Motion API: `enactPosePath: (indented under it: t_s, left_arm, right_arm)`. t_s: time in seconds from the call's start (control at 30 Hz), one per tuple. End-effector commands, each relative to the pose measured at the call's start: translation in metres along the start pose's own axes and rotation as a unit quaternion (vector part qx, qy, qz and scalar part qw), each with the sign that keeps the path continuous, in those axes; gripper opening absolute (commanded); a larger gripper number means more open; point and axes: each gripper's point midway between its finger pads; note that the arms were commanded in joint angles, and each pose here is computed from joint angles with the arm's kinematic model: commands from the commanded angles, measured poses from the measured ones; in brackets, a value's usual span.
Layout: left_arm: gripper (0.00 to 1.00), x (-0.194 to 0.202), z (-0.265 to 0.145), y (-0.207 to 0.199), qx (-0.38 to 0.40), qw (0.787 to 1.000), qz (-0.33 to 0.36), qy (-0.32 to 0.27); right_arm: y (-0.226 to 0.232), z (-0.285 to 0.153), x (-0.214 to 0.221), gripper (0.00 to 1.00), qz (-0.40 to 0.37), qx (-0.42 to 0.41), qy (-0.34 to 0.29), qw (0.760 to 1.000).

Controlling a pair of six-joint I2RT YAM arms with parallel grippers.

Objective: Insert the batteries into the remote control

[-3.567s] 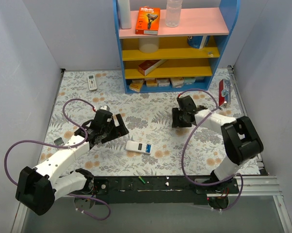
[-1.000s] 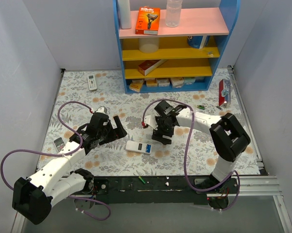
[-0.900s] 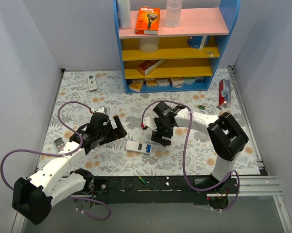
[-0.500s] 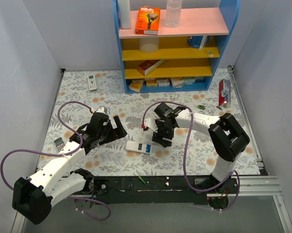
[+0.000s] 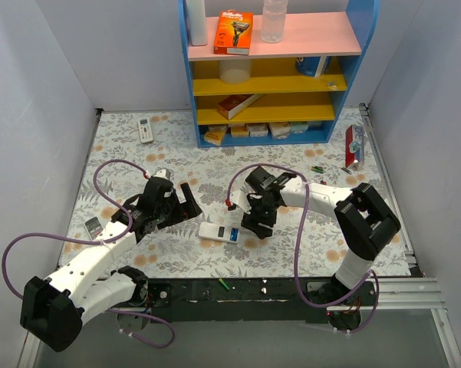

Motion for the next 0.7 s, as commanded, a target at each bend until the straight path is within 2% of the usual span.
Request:
enactPosePath:
  t_s: [0.0, 0.3, 0.67]
  left_arm:
    - [0.95, 0.001, 0.001, -0.001, 0.006, 1.0, 0.002, -0.001]
    - [0.95, 0.004, 0.002, 0.001, 0.003, 1.0, 0.0, 0.002]
    - [0.95, 0.006, 0.002, 0.002, 0.0, 1.0, -0.002, 0.006]
  right_arm:
    - [0.018, -0.003, -0.002, 0.71, 0.013, -0.02, -0.014, 1.0]
    - [-0.001, 0.001, -0.004, 0.76, -0.004, 0.045, -0.033, 0.998]
    - [0.0, 0.012, -0.006, 0.76, -0.026, 0.042, -0.022, 0.999]
Point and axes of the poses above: each gripper's point midway between its finger pads, its own z axis out along the fingers, its own y axis along the line the jaws close on, x = y × z, and after that the axes turned 6 degrees about z, right-handed
